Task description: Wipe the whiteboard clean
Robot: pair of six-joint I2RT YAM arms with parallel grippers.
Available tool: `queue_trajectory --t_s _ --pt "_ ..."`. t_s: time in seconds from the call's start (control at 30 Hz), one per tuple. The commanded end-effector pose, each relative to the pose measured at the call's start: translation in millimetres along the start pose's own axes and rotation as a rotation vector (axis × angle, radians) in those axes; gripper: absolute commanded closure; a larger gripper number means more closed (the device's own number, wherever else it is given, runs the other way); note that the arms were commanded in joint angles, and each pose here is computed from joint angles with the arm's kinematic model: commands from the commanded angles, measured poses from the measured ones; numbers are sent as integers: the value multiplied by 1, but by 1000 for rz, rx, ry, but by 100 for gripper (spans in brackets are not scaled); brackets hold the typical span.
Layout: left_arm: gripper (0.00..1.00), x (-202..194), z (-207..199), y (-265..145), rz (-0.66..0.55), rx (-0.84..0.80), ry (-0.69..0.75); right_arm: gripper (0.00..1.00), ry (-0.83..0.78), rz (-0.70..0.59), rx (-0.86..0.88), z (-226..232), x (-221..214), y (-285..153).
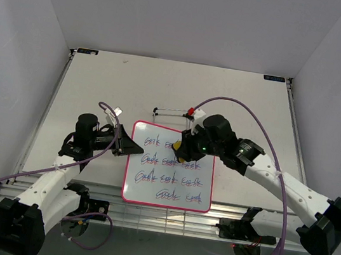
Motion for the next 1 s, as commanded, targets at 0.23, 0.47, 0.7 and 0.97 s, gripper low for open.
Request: queue_trajectory --t_s 0.23,0.47,0.7,0.97 --pt "100 -3 9 2 -47 30 -71 65 -130 43 0 66 23 63" --pt "100 -15 16 0 -27 59 -95 66 -141 61 -44 67 25 87" --pt "100 -21 17 -1 -4 45 -79 65 -150 146 -22 68 14 111" --pt "100 -25 19 -1 9 41 -72 65 -128 212 5 71 4 124"
Point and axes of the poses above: each gripper's point midway between its finger pads, its own y axis out along the fingers, its own z axis along the line the jaws close on, x = y × z, the point moved 3 cm from there along -y, back along the fingers, and after that the axes turned 10 degrees about y, right-handed, at the moved point
